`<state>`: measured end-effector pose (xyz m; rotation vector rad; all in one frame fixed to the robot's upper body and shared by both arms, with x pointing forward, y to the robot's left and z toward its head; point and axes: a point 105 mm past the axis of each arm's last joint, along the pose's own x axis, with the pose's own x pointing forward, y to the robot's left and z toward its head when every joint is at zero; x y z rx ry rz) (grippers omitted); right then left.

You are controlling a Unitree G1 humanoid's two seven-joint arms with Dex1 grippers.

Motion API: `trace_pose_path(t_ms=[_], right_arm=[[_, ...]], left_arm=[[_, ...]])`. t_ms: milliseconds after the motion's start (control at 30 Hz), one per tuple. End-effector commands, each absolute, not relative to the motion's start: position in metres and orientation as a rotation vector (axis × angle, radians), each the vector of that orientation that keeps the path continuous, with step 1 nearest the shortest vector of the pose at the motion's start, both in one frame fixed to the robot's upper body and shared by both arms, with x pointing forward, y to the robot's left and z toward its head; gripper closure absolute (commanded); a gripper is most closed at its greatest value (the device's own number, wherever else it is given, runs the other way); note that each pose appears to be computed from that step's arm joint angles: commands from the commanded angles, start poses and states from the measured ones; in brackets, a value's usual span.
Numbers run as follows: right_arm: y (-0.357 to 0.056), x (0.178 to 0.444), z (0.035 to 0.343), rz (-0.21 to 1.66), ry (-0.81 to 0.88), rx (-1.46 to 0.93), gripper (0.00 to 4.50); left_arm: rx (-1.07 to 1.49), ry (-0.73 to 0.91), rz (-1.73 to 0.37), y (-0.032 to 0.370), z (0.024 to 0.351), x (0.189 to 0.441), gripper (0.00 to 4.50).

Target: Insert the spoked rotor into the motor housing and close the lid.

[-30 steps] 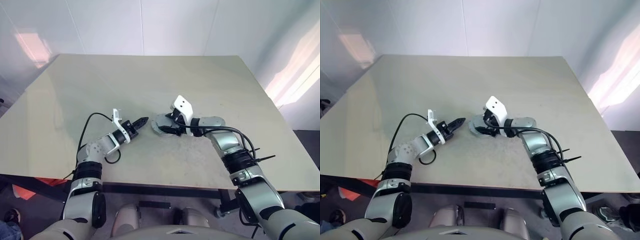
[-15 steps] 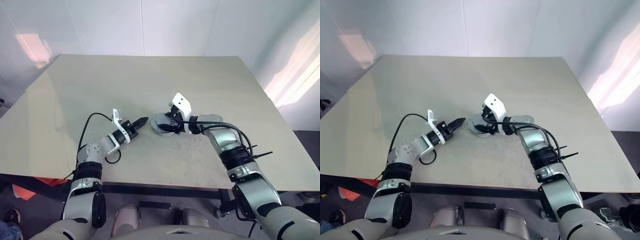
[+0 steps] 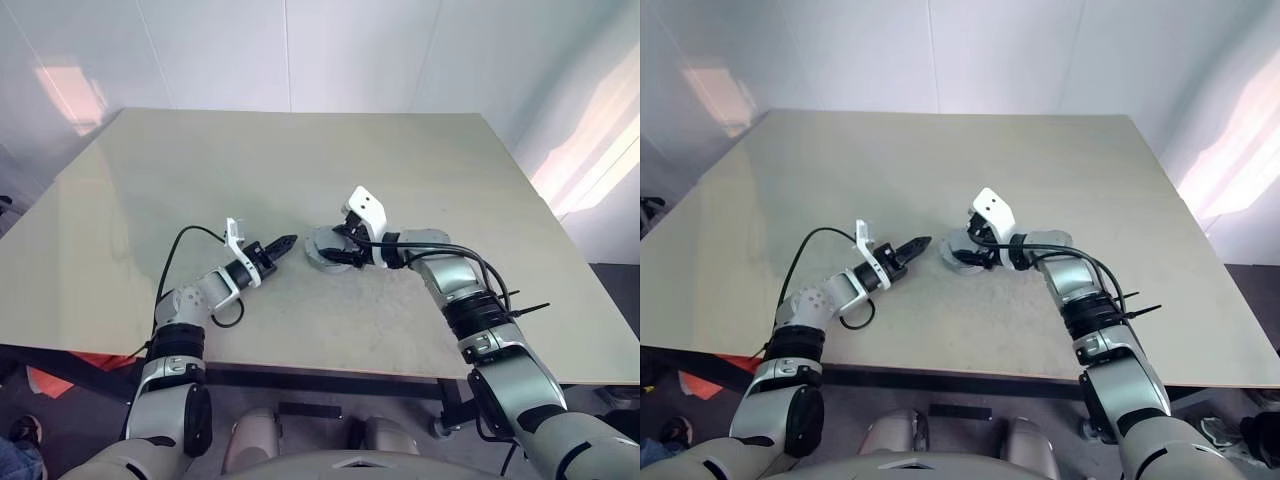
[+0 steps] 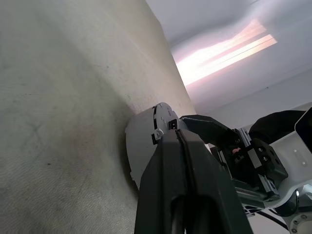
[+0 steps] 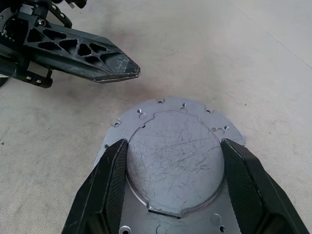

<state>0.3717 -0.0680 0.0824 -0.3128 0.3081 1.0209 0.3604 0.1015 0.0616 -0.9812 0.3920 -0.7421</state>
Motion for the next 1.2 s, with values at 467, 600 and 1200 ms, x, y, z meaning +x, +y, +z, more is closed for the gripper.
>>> trace_pose_path(t_ms=[467, 600, 1200], right_arm=[[-0.082, 0.379, 0.089, 0.995, 0.289, -0.371, 1.59], [-0.080, 0.379, 0.081, 0.992, 0.305, -0.368, 1.59], [-0.068, 0.373, 0.077, 1.022, 0.312, -0.363, 1.59]], left_arm=[[-0.963, 0.368, -0.763, 0.102, 0.068, 0.362, 4.50], [-0.961, 0.368, -0.764, 0.102, 0.068, 0.361, 4.50], [-0.962, 0.372, -0.759, 0.101, 0.067, 0.362, 4.50]])
